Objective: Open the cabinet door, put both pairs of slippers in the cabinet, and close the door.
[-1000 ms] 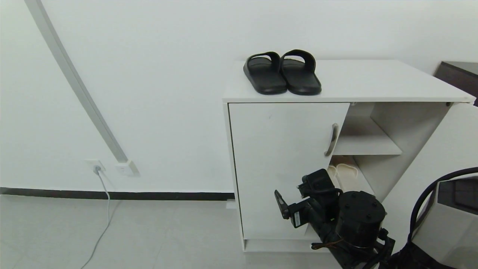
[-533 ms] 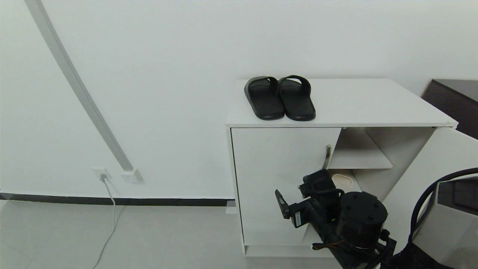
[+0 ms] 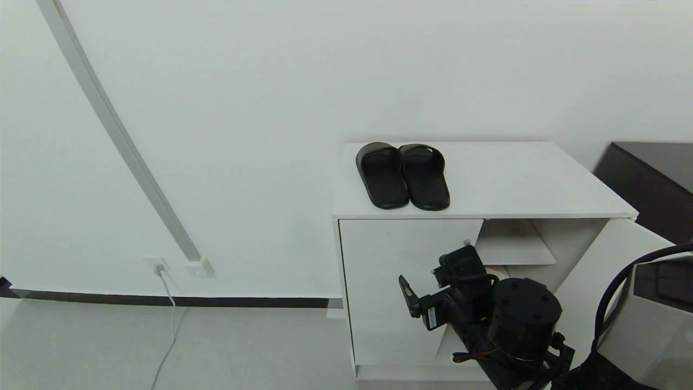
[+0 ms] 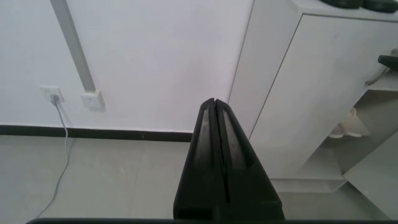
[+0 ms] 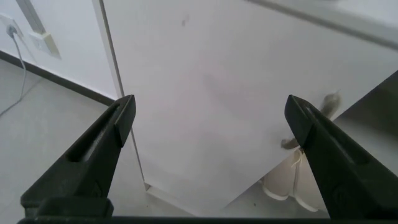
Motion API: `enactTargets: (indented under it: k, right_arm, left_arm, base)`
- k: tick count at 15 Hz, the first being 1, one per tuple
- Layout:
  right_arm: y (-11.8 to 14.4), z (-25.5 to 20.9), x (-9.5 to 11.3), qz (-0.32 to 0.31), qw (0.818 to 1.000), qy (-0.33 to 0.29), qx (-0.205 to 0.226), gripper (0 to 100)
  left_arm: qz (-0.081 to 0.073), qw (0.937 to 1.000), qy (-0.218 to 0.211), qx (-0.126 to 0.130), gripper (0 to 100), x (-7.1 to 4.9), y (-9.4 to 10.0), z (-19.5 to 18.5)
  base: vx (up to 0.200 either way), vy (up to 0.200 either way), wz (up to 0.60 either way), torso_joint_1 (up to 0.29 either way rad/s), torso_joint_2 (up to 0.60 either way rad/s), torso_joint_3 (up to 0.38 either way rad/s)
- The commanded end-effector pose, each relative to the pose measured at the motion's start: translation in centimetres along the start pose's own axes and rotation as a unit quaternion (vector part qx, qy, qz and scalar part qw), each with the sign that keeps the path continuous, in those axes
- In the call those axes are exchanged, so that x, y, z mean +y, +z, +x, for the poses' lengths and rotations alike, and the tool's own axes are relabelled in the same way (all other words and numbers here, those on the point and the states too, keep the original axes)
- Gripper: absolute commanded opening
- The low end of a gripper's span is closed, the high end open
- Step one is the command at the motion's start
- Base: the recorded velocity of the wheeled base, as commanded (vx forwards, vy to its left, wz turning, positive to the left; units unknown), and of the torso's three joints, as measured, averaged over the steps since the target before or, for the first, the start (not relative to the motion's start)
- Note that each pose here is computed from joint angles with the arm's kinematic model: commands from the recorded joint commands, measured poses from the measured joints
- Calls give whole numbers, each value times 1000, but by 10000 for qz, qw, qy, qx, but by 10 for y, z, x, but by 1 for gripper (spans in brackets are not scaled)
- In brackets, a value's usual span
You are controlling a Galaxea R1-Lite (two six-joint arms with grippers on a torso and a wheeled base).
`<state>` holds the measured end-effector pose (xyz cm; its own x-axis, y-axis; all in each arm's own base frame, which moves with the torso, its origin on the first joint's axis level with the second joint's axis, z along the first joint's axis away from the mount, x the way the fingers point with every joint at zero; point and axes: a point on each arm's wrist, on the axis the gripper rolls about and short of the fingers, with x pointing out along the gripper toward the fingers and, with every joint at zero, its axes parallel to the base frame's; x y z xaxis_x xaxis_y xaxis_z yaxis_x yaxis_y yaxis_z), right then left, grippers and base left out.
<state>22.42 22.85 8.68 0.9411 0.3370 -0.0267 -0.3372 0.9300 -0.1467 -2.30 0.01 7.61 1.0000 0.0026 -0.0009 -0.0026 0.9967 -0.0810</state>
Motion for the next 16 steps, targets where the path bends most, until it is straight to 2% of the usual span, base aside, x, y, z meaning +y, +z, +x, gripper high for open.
enactTargets:
  k: [1,5,12,14,16]
  right_arm:
    - [-1,0,0,-6,10000,7,8,100]
    - [-1,-1,0,-17,10000,9,28,100]
    - [1,-1,1,21,9997,220,-76,100]
    - [4,5,-4,-15,9984,484,-280,100]
    - [13,34,-13,-187,9988,192,-409,100]
  left_arm:
    - [-1,10000,3,3,0,0,0,0]
    - [-1,10000,3,3,0,0,0,0]
    - [-1,10000,3,3,0,0,0,0]
    - [22,10000,-5,4,0,0,0,0]
    - [-1,10000,10,3,0,0,0,0]
  base:
    - [0,0,0,256,-583,-325]
    - [0,0,0,260,-581,-322]
    - [0,0,0,184,-394,-211]
    - [0,0,0,44,-95,-44]
    - [0,0,0,0,0,0]
